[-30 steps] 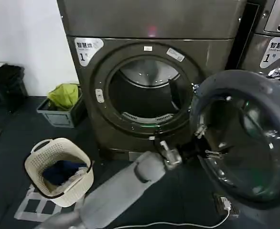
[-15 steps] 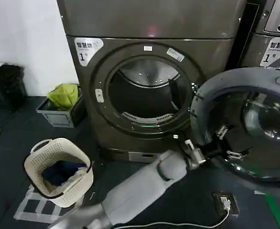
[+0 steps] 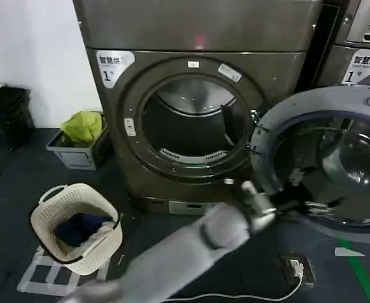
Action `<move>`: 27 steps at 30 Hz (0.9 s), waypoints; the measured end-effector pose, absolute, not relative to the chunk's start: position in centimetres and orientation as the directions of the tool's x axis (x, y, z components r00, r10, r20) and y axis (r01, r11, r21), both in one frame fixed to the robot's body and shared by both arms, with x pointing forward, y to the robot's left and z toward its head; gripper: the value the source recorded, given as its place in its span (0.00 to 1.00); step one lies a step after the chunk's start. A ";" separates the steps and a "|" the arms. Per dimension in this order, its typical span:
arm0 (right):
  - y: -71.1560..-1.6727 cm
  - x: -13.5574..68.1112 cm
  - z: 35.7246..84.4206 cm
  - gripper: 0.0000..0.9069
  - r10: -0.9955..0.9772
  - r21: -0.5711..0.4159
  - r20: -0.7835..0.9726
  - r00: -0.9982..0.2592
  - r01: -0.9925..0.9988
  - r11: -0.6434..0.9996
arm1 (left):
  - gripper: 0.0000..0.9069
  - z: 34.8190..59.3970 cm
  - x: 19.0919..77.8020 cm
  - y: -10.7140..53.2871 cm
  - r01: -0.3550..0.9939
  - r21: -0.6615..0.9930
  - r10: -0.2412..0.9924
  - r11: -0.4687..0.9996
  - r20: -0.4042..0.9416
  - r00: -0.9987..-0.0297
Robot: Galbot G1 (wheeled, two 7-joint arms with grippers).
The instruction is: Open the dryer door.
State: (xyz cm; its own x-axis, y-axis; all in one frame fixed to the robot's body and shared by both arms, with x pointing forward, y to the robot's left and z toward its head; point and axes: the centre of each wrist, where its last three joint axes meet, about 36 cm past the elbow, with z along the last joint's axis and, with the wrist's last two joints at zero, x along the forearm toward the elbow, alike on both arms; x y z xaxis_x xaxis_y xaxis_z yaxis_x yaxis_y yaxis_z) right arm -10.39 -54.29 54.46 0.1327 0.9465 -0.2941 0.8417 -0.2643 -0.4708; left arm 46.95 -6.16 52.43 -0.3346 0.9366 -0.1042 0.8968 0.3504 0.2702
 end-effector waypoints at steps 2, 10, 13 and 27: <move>-54.3 -10.2 54.3 1.00 0.951 -0.464 -0.284 0.122 0.850 -0.248 | 1.00 52.6 46.4 -3.4 0.894 0.249 0.927 0.373 -0.072 -0.367; -54.2 -8.9 53.8 1.00 0.962 -0.463 -0.264 0.073 0.865 -0.193 | 1.00 53.9 43.2 6.9 0.866 0.237 0.877 0.440 0.094 -0.472; -54.2 -8.5 53.3 1.00 0.965 -0.462 -0.254 0.063 0.869 -0.178 | 1.00 54.6 42.4 10.2 0.837 0.216 0.831 0.503 0.145 -0.537; -54.0 -6.4 51.5 1.00 0.976 -0.410 -0.215 -0.021 0.909 -0.071 | 1.00 57.5 42.5 24.8 0.509 0.178 0.384 0.843 0.463 -0.798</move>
